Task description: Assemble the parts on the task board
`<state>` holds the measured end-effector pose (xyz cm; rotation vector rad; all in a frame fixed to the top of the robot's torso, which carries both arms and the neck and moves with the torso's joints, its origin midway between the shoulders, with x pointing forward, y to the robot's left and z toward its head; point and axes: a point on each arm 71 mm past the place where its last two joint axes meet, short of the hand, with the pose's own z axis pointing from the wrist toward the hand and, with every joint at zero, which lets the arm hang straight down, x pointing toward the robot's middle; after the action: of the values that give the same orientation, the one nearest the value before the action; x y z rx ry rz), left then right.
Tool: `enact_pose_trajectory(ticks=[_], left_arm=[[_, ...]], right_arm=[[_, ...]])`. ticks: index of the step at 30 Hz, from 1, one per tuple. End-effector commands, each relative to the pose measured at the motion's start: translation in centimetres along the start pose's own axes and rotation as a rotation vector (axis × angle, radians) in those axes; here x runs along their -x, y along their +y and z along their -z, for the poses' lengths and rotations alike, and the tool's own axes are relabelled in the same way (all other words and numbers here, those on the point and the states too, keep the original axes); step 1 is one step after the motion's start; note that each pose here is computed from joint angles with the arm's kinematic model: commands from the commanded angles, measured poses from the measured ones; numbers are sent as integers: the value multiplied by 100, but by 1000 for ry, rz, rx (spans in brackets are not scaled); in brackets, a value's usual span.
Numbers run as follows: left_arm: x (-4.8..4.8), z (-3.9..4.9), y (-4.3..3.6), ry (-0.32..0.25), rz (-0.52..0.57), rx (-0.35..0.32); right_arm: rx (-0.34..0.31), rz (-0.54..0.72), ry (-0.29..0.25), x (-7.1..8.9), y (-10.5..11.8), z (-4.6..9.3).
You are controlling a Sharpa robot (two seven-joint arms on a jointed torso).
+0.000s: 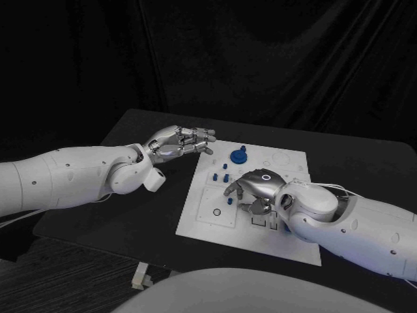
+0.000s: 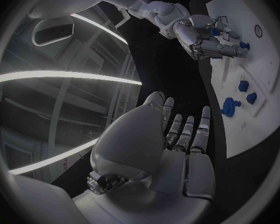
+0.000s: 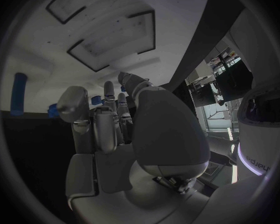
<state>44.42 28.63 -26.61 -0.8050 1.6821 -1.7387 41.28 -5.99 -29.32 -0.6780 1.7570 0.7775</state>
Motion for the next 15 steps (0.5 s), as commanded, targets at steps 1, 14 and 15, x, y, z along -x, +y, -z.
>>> enact_pose_trajectory(ticks=[1, 14, 15], left_arm=[[-8, 0, -3, 6, 15, -10], [12, 7, -20, -13, 1, -34], [14, 7, -23, -16, -1, -39]], right_arm=[[-13, 9, -131, 208, -38, 47], [-140, -82, -277, 989, -483, 427], [-156, -84, -268, 1002, -522, 451]])
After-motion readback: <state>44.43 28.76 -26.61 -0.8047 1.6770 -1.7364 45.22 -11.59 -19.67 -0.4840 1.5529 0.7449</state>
